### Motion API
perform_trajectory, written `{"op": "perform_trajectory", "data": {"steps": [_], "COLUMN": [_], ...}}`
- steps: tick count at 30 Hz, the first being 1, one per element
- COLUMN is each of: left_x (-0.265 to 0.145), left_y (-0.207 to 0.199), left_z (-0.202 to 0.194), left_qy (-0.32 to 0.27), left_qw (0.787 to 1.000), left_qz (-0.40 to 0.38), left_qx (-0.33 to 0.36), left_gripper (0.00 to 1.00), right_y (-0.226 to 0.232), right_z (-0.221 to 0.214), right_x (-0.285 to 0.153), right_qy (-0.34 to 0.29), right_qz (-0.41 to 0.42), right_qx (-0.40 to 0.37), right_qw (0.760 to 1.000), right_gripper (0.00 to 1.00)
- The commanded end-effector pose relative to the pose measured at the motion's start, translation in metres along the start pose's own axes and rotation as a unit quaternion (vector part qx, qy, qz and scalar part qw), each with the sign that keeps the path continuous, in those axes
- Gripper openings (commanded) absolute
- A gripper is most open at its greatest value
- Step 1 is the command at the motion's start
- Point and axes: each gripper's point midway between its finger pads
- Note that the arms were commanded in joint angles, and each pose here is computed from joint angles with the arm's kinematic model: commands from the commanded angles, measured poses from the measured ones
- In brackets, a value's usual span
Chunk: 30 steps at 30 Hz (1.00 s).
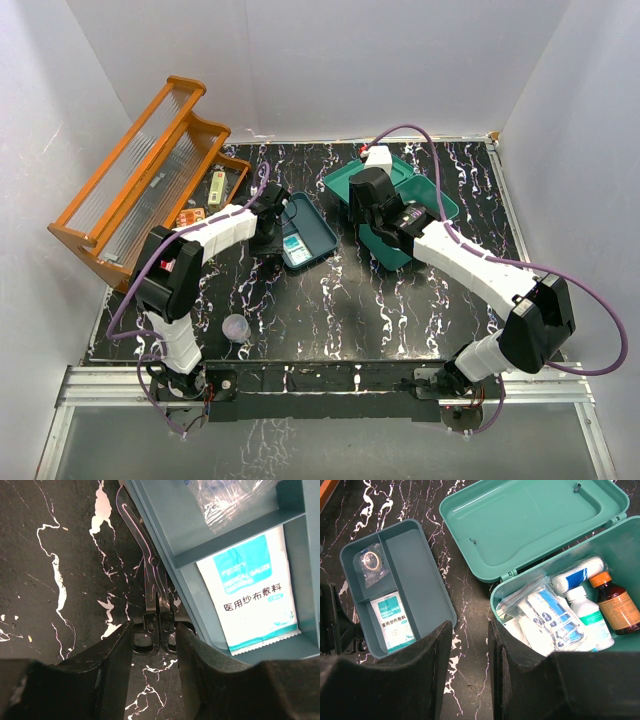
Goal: Organize the medicine kit
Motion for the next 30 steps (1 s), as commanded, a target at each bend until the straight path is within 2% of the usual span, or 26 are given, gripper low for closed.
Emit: {"op": "perform_trajectory", "data": {"steps": [1, 9, 13, 16, 18, 20, 22, 30], "left_x": [0.007, 0.019, 0.024, 0.022, 0.019, 0.015, 0.011, 0.005], "left_y": [-0.001, 0.004, 0.007, 0.009, 0.011, 0.013, 0.013, 0.011], "left_z": [0.001, -0.009, -0.020, -0.024, -0.025, -0.025, -0.025, -0.036], "left_qy": [0.000, 0.022, 0.034, 0.038, 0.038, 0.038, 0.038, 0.044], "left_qw": [1.000, 0.999, 0.999, 0.999, 0.999, 0.999, 0.999, 0.998], "left_qz": [-0.001, 0.019, 0.020, 0.022, 0.022, 0.026, 0.026, 0.007], "left_qx": [-0.013, -0.018, -0.019, -0.020, -0.021, -0.021, -0.021, -0.048], "left_gripper": [0.38, 0.38, 0.22, 0.19, 0.22, 0.31, 0.36, 0.37], "right_y": [0.000, 0.000, -0.001, -0.001, -0.002, -0.002, -0.001, 0.000], "right_z": [0.023, 0.023, 0.024, 0.023, 0.024, 0.023, 0.023, 0.022], "right_x": [-0.007, -0.007, -0.007, -0.007, -0.007, -0.007, -0.007, -0.006], "right_qy": [-0.041, -0.040, -0.042, -0.042, -0.042, -0.042, -0.041, -0.040], "right_qz": [0.003, 0.003, 0.001, 0.000, 0.000, 0.000, 0.001, 0.002], "right_qx": [0.016, 0.016, 0.015, 0.015, 0.015, 0.015, 0.015, 0.016], "right_qw": [0.999, 0.999, 0.999, 0.999, 0.999, 0.999, 0.999, 0.999], "right_gripper": [0.33, 0.33, 0.33, 0.33, 0.33, 0.33, 0.33, 0.33]}}
Point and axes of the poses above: each gripper's point midway between its finger pads, its own x axis out along the fingers, its own y axis along the line the jaws close on, z = x × y, and after that the axes turned 2 degrees about -x, right-handed
